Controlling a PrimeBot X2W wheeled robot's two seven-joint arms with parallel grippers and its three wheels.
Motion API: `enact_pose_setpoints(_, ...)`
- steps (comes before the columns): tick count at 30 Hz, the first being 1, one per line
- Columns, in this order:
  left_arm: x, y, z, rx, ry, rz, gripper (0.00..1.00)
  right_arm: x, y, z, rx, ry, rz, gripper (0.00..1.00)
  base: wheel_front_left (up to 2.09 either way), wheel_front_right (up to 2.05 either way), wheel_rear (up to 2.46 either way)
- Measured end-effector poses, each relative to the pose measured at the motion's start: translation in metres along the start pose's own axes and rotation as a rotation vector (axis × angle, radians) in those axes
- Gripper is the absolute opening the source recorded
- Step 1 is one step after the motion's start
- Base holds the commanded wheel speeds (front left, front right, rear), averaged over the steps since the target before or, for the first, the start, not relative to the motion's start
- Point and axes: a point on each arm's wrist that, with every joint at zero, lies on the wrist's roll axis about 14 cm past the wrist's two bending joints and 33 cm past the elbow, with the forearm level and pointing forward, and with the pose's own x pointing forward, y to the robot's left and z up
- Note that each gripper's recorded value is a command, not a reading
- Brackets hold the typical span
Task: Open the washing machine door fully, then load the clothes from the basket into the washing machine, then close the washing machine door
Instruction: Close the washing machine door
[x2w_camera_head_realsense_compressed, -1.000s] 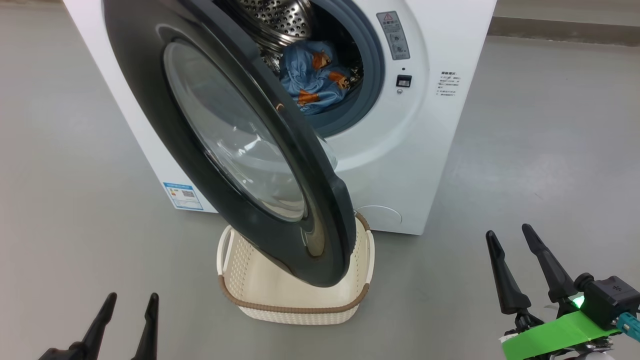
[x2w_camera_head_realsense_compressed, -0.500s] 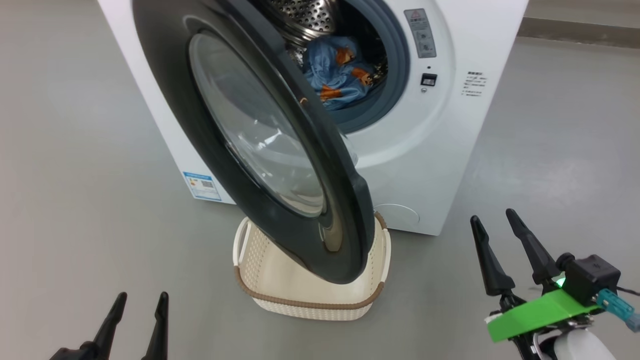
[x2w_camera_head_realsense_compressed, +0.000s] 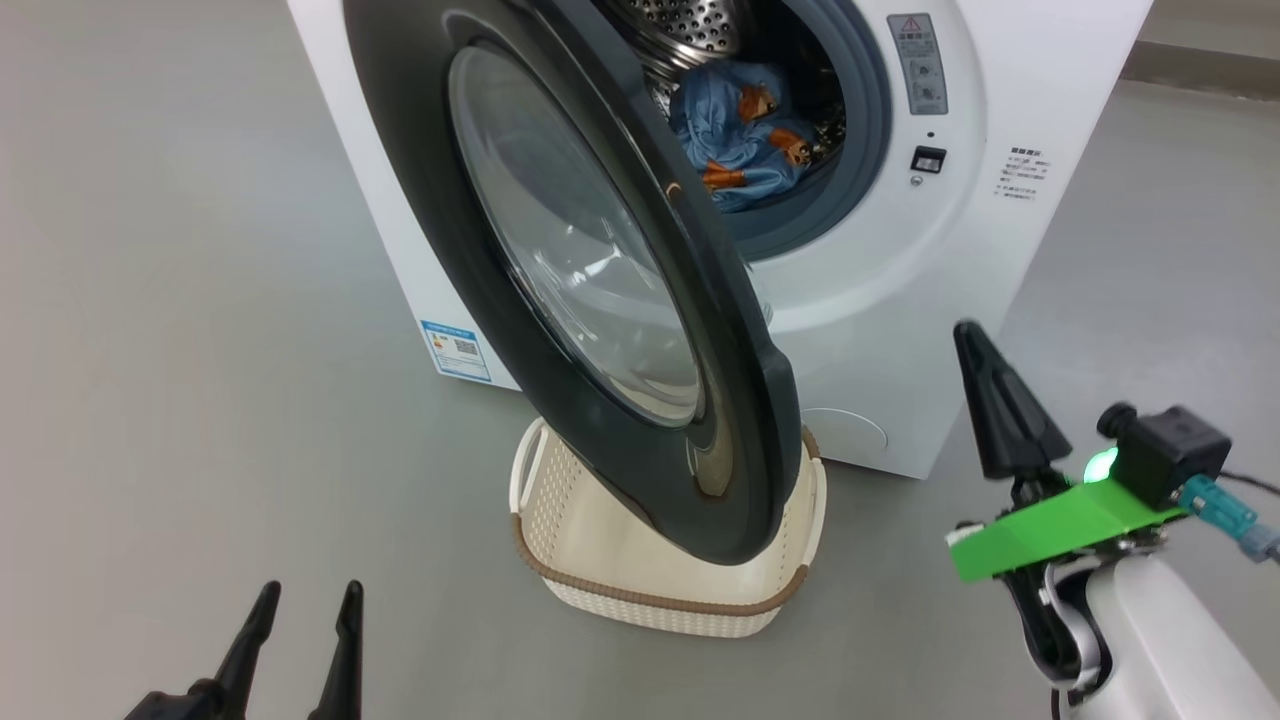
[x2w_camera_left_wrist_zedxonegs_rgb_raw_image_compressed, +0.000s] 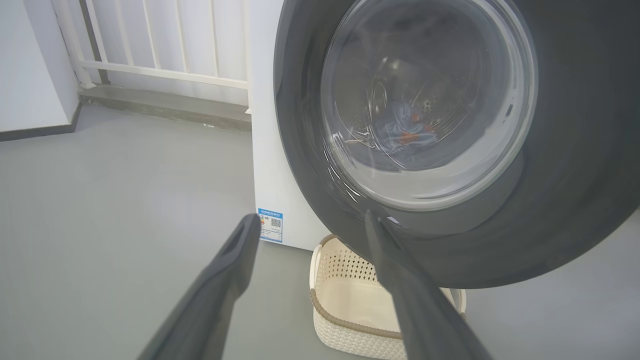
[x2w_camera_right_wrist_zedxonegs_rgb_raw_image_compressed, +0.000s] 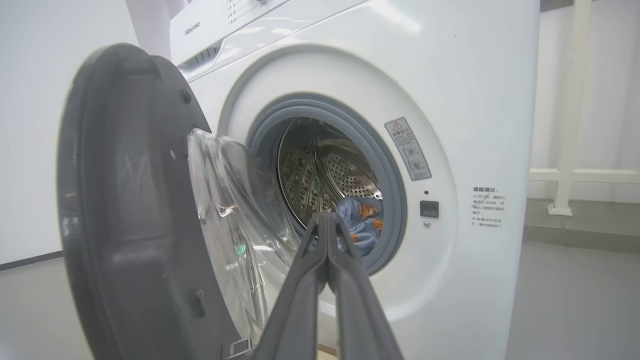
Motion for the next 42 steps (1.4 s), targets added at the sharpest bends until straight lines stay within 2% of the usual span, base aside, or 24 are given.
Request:
enact_pose_setpoints(5,-0.003,0.002,0.003,-0.001,-0.010,0.008,1.00,0.019,0.023,0.044,-0.005,-0.132,0.075,0.00,0.00,0.00,0.00)
enact_pose_setpoints(9,-0.003,0.002,0.007,-0.001,-0.025,0.006,1.00,0.024,0.059,0.078,-0.002,-0.238,0.182,0.00,0.00,0.00,0.00)
enact_pose_setpoints(17,-0.003,0.001,0.014,-0.002,-0.048,0.001,1.00,0.009,0.136,0.090,0.059,-0.279,0.401,0.00,0.00,0.00,0.00)
enact_pose_setpoints(22,-0.005,0.002,0.017,-0.003,-0.059,0.005,1.00,-0.009,0.180,0.070,0.086,-0.216,0.533,0.00,0.00,0.00,0.00)
enact_pose_setpoints(24,-0.005,0.002,0.017,-0.004,-0.059,0.006,1.00,-0.015,0.185,0.053,0.101,-0.162,0.543,0.00,0.00,0.00,0.00)
enact_pose_setpoints(26,-0.005,0.001,0.016,-0.007,-0.058,0.008,1.00,-0.024,0.184,0.019,0.118,-0.055,0.533,0.00,0.00,0.00,0.00)
enact_pose_setpoints(31,-0.005,0.002,0.014,-0.009,-0.052,0.013,1.00,-0.032,0.177,-0.024,0.128,0.083,0.504,0.00,0.00,0.00,0.00)
enact_pose_setpoints(42,-0.003,0.002,0.009,-0.016,-0.032,0.025,1.00,-0.030,0.155,-0.067,0.127,0.209,0.434,0.00,0.00,0.00,0.00)
